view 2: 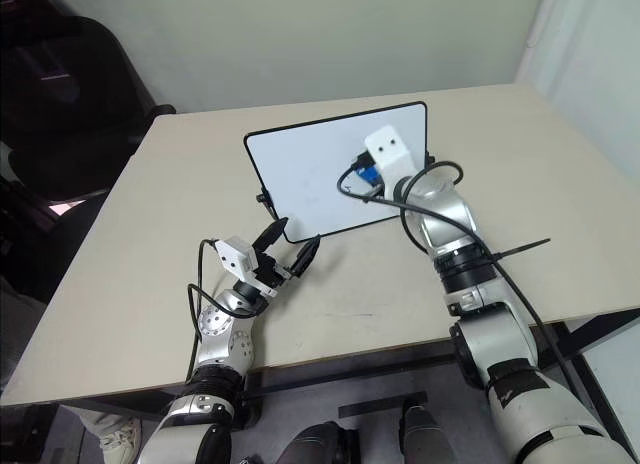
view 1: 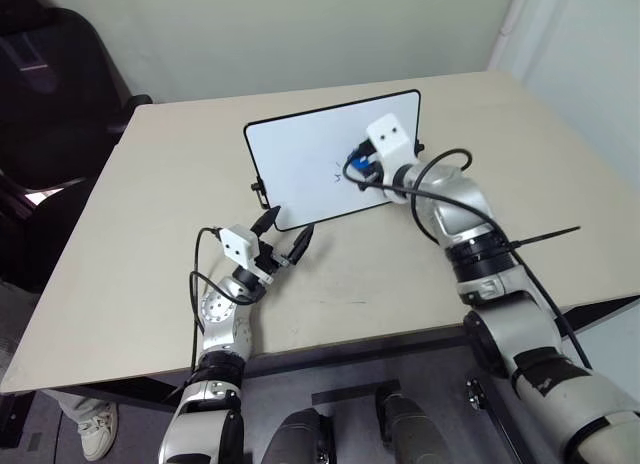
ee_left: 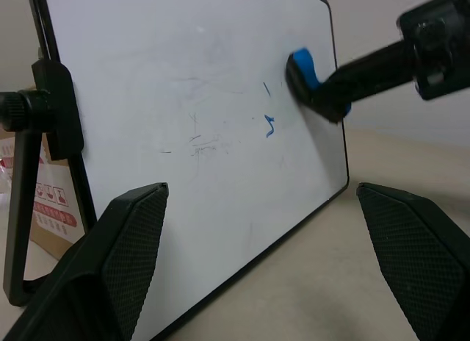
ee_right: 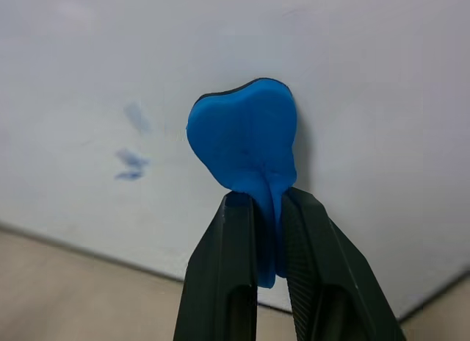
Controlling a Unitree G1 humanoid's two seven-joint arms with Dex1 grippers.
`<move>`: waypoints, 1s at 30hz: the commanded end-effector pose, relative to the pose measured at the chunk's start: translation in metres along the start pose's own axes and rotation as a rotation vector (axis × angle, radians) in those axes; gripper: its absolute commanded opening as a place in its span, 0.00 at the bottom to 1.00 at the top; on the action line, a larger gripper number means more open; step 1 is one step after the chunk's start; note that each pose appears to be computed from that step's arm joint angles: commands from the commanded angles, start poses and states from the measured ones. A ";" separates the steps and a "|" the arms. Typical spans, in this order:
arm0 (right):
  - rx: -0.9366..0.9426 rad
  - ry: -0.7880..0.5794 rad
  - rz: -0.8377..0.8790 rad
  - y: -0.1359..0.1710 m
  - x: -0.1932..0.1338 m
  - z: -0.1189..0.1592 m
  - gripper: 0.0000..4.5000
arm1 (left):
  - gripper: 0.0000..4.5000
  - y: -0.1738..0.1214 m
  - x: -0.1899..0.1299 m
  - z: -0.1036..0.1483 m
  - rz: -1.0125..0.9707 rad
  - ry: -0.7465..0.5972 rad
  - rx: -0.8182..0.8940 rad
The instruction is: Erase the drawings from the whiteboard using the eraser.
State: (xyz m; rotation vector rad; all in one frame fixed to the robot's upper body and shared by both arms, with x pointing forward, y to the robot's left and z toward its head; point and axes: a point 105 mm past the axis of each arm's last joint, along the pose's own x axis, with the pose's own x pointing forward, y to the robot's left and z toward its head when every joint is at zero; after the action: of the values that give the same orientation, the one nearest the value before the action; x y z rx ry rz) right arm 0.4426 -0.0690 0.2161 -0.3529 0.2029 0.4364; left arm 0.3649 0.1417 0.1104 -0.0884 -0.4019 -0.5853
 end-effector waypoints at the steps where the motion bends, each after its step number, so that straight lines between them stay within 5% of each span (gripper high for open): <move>1: -0.007 -0.030 -0.031 -0.002 -0.003 0.011 0.08 | 1.00 -0.003 -0.008 -0.009 0.018 0.012 -0.032; 12: -0.104 -0.103 0.288 0.084 -0.020 0.016 0.08 | 1.00 -0.003 -0.007 -0.008 0.012 0.010 -0.032; 19: -0.046 -0.172 0.106 0.039 -0.018 0.054 0.08 | 1.00 -0.003 -0.005 -0.008 0.011 0.010 -0.029; 24: -0.052 -0.109 0.066 0.028 -0.010 0.035 0.08 | 1.00 -0.003 -0.004 -0.008 0.011 0.011 -0.029; 30: -0.058 -0.044 0.134 0.051 -0.003 0.007 0.08 | 1.00 -0.004 -0.004 -0.010 0.011 0.012 -0.030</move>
State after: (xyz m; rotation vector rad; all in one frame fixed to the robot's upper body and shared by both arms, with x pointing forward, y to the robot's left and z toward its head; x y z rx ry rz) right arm 0.4208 -0.0331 0.2062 -0.3622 0.1893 0.5652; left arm 0.3663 0.1404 0.1104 -0.0908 -0.3992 -0.5907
